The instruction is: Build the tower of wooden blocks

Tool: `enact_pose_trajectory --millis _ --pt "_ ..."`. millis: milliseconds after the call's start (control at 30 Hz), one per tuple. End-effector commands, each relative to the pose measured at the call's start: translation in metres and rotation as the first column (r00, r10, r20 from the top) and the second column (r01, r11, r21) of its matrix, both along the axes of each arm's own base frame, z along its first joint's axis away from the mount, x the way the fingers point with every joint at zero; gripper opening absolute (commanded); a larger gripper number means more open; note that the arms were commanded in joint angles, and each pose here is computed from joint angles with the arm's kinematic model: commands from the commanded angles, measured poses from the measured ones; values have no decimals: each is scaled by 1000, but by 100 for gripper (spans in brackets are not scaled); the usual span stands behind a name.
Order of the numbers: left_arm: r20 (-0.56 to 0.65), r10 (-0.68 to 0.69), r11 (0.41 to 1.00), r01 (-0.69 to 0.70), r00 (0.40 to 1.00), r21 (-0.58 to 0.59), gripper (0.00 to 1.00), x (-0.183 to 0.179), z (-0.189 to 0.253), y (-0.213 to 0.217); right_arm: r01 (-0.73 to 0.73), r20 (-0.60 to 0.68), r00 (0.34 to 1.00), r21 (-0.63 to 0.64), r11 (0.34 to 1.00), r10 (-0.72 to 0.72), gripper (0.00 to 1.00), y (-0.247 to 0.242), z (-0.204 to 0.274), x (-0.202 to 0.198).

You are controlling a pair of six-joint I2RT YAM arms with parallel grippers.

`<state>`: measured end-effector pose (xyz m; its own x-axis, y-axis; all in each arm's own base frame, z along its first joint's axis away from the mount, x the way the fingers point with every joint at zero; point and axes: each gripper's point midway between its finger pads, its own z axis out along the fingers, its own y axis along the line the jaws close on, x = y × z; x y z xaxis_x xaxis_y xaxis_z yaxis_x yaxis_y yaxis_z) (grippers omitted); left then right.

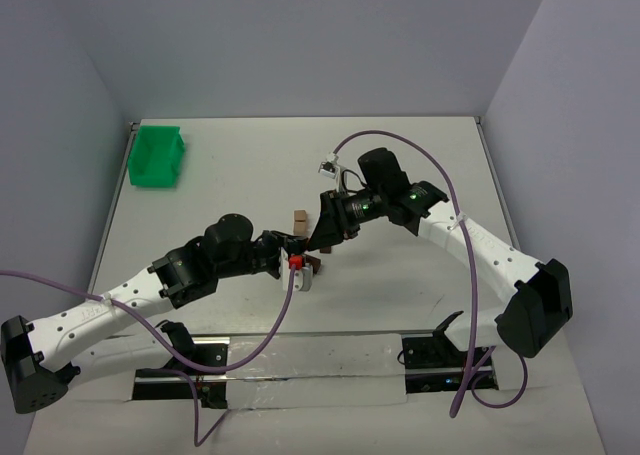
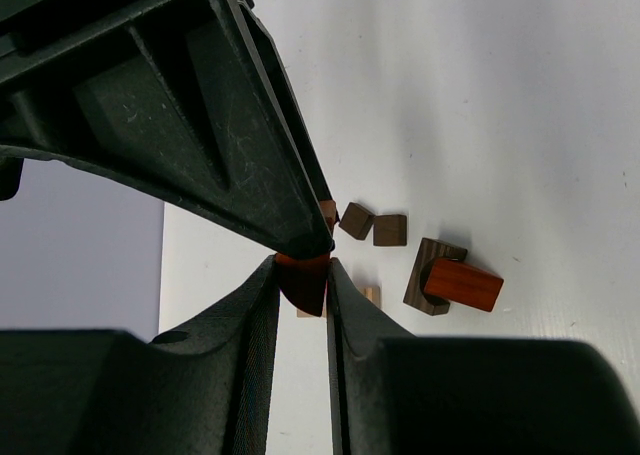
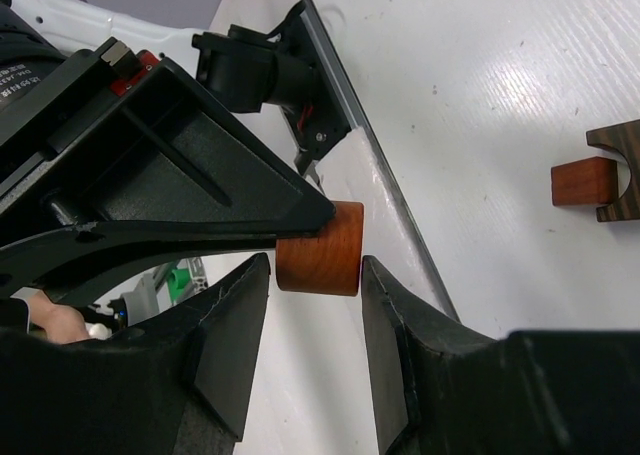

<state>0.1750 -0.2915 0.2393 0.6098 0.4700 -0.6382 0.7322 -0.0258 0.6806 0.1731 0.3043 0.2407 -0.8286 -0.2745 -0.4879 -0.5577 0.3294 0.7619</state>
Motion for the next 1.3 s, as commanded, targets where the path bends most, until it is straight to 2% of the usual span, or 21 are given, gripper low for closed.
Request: enact_pose_trajectory --millis 0,233,367,433,500,533,567,600,633,667,800,900,1000,1033,1100,1167,1200,1267 --pt "15 -21 998 22 1000 -65 0 -2 19 -6 -28 48 999 63 998 25 50 10 22 3" --pt "15 -22 998 22 1000 -64 0 -3 17 -6 -32 46 999 67 997 29 48 10 22 2" --pt "16 -21 998 22 1000 -66 0 -3 17 -6 -36 44 998 71 997 33 42 10 22 1" --pt "14 -21 998 22 1000 -64 0 -3 16 -5 -35 48 998 70 997 31 31 10 22 2" --pt "7 -19 998 19 1000 -64 2 -3 15 -5 -32 50 998 70 997 28 12 10 22 2" --pt "5 -11 998 11 1000 -65 6 -2 14 -4 -28 52 998 67 997 24 4 9 22 3" --pt "-1 3 998 -3 1000 -67 21 -1 14 -4 -25 54 998 65 998 22 1 9 22 3" --pt "-9 24 997 -24 1000 -69 44 2 14 -2 -20 59 998 61 998 17 0 9 23 4" --pt "-19 58 996 -59 998 -70 79 5 15 0 -6 69 998 52 999 2 0 8 23 7" --pt "-29 97 993 -99 995 -71 99 10 16 4 11 81 997 41 999 -14 0 7 23 10" --pt "-87 269 957 -276 959 -90 99 26 26 28 119 144 983 -26 992 -114 0 -3 19 27" --pt "-212 414 887 -444 885 -125 99 31 34 58 265 212 947 -85 961 -242 0 -15 16 50" --pt "-351 619 708 -692 703 -137 99 39 39 110 500 300 846 -161 851 -441 0 -35 7 91" --pt "-409 658 638 -757 632 -143 99 41 38 126 537 309 825 -167 827 -474 0 -37 6 98" --pt "-493 676 544 -822 548 -169 99 43 43 146 642 348 752 -192 742 -560 0 -45 1 117" --pt "-569 722 361 -916 395 -178 99 53 41 179 696 373 703 -189 692 -606 0 -42 0 126" --pt "-585 727 313 -932 359 -183 99 55 42 189 702 385 697 -194 685 -605 0 -35 -2 125" --pt "-621 715 259 -947 320 -189 99 57 45 195 739 426 657 -197 644 -623 0 -31 -4 129"
